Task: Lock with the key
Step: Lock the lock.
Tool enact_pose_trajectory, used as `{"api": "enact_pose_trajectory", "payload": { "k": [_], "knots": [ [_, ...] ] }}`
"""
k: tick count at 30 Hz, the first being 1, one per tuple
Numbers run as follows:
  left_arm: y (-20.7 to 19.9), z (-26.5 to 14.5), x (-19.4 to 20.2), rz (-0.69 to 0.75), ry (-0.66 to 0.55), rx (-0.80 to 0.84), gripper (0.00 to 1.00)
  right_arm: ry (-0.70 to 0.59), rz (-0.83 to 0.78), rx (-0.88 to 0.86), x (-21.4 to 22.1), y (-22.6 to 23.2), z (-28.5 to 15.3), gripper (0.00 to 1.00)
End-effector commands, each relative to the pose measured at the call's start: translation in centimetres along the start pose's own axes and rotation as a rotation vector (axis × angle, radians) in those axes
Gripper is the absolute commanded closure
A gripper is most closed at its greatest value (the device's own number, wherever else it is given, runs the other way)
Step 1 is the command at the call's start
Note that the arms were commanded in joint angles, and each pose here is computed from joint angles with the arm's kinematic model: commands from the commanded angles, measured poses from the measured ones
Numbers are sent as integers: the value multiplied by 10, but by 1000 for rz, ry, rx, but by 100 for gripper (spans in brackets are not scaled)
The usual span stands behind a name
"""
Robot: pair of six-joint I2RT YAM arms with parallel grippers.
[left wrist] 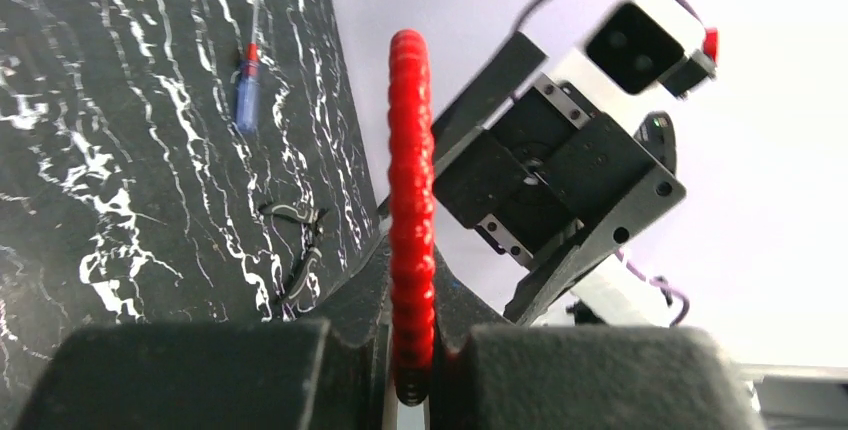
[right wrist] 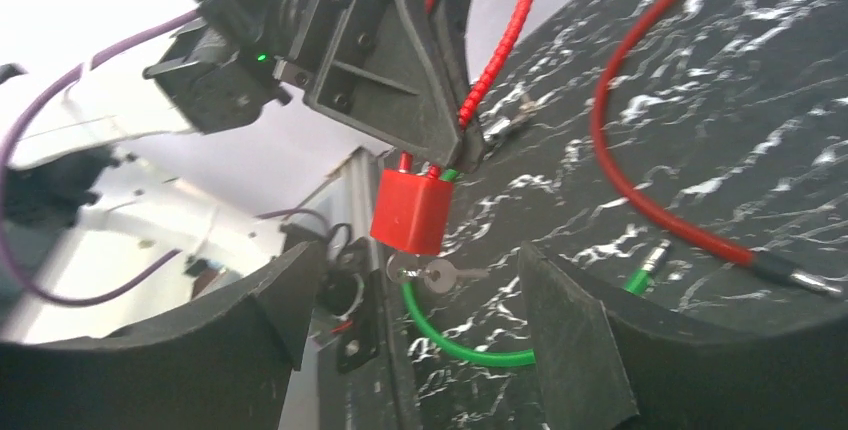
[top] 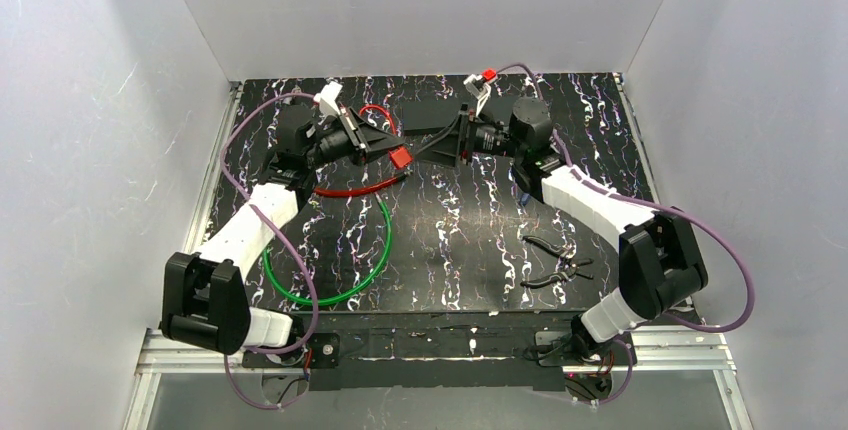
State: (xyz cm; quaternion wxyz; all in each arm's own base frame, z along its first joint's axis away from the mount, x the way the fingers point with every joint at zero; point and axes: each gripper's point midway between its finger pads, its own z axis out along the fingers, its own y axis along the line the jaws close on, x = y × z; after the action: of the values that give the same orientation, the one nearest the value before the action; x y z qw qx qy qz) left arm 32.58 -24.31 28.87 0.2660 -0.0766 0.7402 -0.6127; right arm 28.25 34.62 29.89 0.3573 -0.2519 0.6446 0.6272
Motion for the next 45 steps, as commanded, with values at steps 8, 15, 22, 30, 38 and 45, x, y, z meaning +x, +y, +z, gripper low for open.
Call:
{"api": "enact_pose_trajectory", "payload": {
  "k": [8, 15, 22, 30, 38, 45],
  "knots": [
    [-3, -15, -23, -42, -116, -9, 100, 87, -173, 145, 16, -15, 17, 33],
    [-2, -18, -21, -26, -118, -10, 100, 99, -185, 132, 17, -10, 30, 36],
    [-6, -20, -19, -16, -109, 1, 100, 101, -177, 123, 18, -10, 36, 45],
    [-10, -20, -17, -3, -98, 15, 100, 103, -117, 5, 24, 10, 38, 37],
    [-39, -25, -7, 96, -13, 126, 100, 54, 27, -205, 16, 46, 20, 21],
    [-70, -31, -2, 157, 20, 245, 100, -11, 167, -243, 19, 58, 8, 35]
  ]
}}
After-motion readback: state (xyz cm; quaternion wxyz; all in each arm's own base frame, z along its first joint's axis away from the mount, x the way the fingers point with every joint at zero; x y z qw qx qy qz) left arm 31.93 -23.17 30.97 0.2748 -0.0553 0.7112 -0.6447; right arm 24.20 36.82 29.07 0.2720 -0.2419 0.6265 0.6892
